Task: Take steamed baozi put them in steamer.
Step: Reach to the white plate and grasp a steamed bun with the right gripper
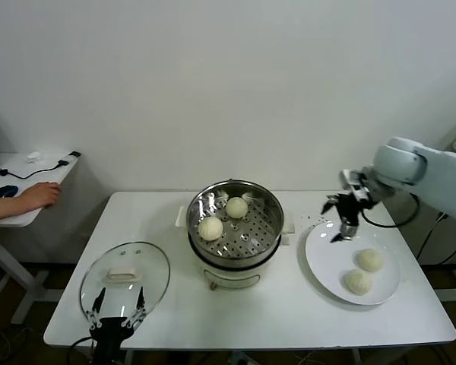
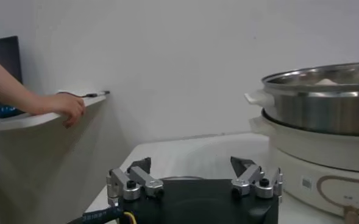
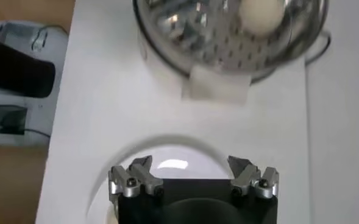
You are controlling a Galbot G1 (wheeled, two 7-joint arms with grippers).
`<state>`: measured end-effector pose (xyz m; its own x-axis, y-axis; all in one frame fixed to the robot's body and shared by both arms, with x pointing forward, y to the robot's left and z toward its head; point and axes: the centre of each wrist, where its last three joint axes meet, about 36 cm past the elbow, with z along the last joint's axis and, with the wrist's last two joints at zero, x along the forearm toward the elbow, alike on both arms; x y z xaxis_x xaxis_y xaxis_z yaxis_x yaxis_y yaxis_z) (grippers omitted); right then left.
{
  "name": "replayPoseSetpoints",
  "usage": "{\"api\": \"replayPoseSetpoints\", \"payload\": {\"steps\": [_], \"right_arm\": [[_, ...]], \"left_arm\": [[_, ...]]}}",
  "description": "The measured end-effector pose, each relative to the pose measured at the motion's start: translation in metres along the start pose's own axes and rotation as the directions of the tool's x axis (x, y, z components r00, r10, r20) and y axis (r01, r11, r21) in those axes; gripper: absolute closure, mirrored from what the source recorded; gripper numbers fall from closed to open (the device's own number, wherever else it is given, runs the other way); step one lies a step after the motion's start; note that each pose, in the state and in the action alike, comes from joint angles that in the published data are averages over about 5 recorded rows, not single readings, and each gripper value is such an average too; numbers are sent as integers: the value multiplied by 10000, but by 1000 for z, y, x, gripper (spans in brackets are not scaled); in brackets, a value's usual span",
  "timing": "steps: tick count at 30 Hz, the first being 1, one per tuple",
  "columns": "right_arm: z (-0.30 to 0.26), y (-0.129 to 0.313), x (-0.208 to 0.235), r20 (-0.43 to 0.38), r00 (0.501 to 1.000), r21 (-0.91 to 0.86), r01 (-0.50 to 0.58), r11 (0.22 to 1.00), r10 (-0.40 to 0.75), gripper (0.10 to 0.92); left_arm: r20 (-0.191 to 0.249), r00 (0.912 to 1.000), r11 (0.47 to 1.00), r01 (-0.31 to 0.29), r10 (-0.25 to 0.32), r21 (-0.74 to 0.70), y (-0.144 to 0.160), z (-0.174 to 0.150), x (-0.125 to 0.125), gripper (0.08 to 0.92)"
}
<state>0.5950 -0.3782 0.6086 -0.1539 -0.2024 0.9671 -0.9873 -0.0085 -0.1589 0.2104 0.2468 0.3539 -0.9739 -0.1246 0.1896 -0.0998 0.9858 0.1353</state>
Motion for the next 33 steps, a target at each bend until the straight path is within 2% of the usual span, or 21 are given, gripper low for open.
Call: {"api": "replayPoseSetpoints", "payload": {"steps": [7,14,33], "right_arm": [[49,25,-31,-653,9976,-427,186,9989,-214,200],[75,43,-65,-1100,9920,-745,545,9957,-625,200],[76,47,-129,-1428,9819,-775,1140,9905,-1241,200]], "left_arm": [[-59,10000,10000,72,-73,-24,1,1,2,177],[-183,9997,9999,143,-144,-69,4,4,3,177],[-324,9991,9996,270,-273,-102,7,11,-2,177]]}}
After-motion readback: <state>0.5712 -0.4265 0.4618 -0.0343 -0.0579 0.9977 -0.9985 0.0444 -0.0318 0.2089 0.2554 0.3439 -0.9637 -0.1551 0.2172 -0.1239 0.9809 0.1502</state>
